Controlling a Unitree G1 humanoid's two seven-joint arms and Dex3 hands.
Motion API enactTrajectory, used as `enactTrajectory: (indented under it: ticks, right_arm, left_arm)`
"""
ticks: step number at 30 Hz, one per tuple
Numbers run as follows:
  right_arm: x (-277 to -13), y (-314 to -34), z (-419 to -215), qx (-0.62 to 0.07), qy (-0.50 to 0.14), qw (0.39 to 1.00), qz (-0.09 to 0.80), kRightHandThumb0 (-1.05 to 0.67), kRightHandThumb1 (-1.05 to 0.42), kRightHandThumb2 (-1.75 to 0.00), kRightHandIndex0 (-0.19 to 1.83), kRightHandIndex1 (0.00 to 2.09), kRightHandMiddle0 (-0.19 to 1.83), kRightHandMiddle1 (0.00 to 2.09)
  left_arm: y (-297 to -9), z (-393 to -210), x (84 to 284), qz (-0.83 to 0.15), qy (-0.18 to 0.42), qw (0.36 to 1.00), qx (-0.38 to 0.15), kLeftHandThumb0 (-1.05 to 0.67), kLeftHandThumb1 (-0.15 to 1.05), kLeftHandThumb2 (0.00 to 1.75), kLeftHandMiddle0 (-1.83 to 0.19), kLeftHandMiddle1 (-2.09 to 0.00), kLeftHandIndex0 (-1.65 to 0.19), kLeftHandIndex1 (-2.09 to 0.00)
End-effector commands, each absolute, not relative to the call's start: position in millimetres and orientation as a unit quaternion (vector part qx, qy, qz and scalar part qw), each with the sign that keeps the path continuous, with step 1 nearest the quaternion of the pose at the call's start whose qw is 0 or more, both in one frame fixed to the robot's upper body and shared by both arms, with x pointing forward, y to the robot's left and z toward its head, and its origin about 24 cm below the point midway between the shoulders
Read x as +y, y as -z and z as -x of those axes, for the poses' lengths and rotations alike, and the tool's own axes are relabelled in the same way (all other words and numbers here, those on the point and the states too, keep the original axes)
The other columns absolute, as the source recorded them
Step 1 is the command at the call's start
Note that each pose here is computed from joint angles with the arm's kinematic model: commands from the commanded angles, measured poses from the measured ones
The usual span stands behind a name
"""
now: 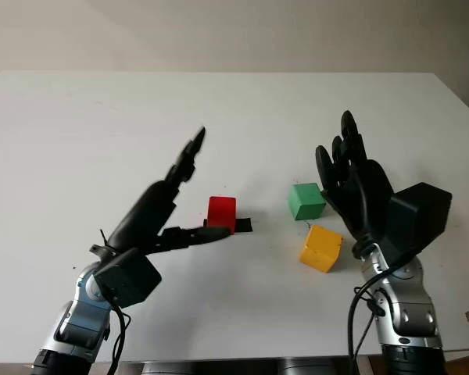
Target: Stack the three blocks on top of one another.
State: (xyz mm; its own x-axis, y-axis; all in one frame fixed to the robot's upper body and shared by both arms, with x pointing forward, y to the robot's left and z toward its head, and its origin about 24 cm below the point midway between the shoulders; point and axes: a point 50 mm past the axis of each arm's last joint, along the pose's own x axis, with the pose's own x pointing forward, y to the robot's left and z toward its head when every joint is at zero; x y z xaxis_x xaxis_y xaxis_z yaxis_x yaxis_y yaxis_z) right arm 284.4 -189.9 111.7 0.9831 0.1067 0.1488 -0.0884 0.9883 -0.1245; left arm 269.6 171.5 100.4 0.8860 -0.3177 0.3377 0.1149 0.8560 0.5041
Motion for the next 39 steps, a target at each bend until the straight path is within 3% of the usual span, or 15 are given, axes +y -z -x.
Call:
enactTrajectory:
  ticks: [1, 6, 12, 19, 26, 28, 33, 39]
  right_arm:
    - [-204.9, -134.6, -288.3, -0.124, -0.054, 0.986, 0.102, -0.68, -1.05, -0.31, -0.19, 0.01, -0.16, 0.05]
    - [-226.9, -170.9, -292.1, -0.161, -0.106, 0.957, 0.218, -0.71, -0.95, -0.07, -0.16, 0.03, -0.01, 0.13]
    - [-229.2, -213.8, -286.3, -0.205, -0.188, 0.875, 0.397, -0.73, -0.83, -0.03, -0.03, 0.09, 0.16, 0.19]
    - [-216.5, -239.6, -272.8, -0.226, -0.275, 0.705, 0.614, -0.72, -0.78, -0.04, 0.03, 0.09, 0.31, 0.19]
    - [-203.8, -230.1, -262.6, -0.259, -0.353, 0.511, 0.739, -0.71, -0.75, -0.05, 0.03, 0.06, 0.37, 0.15]
    - [-202.7, -226.9, -261.4, -0.266, -0.368, 0.483, 0.749, -0.70, -0.74, -0.05, 0.03, 0.06, 0.39, 0.14]
    - [-203.2, -217.8, -258.4, -0.295, -0.388, 0.440, 0.754, -0.34, -0.84, -0.07, 0.09, 0.06, 0.47, 0.13]
    - [-207.3, -204.0, -259.3, -0.291, -0.397, 0.458, 0.740, -0.34, -0.90, -0.07, 0.11, 0.06, 0.52, 0.11]
  left_arm:
    - [-106.0, -267.4, 179.9, -0.200, 0.067, 0.952, -0.223, -0.93, 1.05, 0.47, 0.19, 0.00, 0.19, 0.00]
    - [-109.7, -264.4, 195.6, -0.078, 0.006, 0.975, -0.209, -0.85, 1.05, 0.57, 0.19, 0.00, 0.19, 0.00]
    - [-97.9, -264.5, 207.6, 0.042, -0.013, 0.986, -0.160, -0.77, 1.05, 0.59, 0.19, 0.00, 0.19, 0.00]
    - [-90.7, -264.8, 213.4, 0.059, -0.022, 0.989, -0.137, -0.74, 1.05, 0.60, 0.19, -0.02, 0.19, 0.00]
    - [-87.7, -267.5, 213.1, 0.047, -0.015, 0.991, -0.124, -0.75, 1.05, 0.61, 0.19, -0.03, 0.19, 0.00]
    - [-87.7, -268.0, 212.1, 0.045, -0.013, 0.991, -0.123, -0.75, 1.05, 0.61, 0.19, -0.03, 0.19, 0.00]
    - [-88.0, -267.9, 209.5, 0.028, -0.002, 0.992, -0.119, -0.76, 1.05, 0.62, 0.19, 0.00, 0.19, 0.00]
    - [-87.7, -267.1, 208.3, 0.029, 0.002, 0.993, -0.114, -0.76, 1.05, 0.62, 0.19, 0.00, 0.19, 0.00]
